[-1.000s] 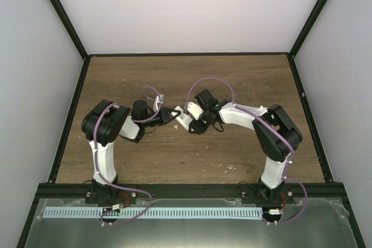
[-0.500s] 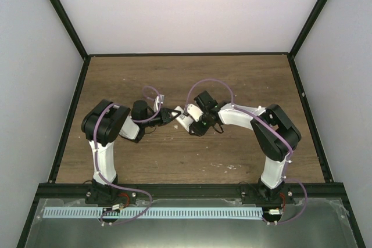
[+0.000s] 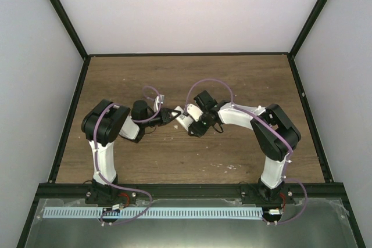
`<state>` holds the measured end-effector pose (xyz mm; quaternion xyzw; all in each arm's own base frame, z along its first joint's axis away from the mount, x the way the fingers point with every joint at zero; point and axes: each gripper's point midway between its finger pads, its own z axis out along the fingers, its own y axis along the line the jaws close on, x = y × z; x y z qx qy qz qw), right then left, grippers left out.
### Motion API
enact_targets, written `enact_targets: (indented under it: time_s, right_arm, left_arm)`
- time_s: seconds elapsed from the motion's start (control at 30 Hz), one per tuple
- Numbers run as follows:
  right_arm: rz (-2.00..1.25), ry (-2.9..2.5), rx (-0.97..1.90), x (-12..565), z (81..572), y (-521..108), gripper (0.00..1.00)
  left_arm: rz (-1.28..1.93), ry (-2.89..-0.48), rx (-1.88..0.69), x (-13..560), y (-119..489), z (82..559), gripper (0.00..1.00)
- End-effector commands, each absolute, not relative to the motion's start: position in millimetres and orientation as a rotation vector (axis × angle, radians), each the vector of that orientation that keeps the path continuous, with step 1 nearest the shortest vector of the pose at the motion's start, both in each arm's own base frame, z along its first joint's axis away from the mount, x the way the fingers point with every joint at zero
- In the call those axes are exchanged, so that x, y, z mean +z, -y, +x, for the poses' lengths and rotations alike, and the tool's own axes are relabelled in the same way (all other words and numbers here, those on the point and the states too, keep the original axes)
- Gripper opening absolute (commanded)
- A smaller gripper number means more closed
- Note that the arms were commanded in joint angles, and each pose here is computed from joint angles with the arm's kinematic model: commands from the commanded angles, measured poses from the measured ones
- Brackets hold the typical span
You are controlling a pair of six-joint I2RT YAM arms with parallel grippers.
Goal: Load the batteries into the remote control
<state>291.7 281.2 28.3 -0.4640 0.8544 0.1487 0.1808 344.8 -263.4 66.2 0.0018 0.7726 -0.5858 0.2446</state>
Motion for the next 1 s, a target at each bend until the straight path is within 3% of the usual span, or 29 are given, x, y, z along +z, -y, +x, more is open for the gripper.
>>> enact_targets:
  time_s: [0.0,0.37,0.5,0.63,0.97]
  right_arm:
    - [-1.315,-2.318,0.47,59,297,-296,0.66]
    - [-1.269,-2.322,0.414,73,302,-281,0.67]
    - [-1.224,-2.346,0.392,73,310,-269,0.62]
    - [-1.209,-2.365,0.385,69,314,-264,0.5]
    - [-1.227,-2.386,0.444,56,312,-272,0.42]
  left_arm:
    - [0.037,-2.114,-1.596,61,266,341,0.0]
    - [0.038,-2.116,-1.594,61,265,338,0.0]
    - [0.037,-2.115,-1.595,61,265,338,0.0]
    - [0.038,-2.116,-1.596,61,265,338,0.0]
    - [0.031,-2.112,-1.596,62,264,339,0.0]
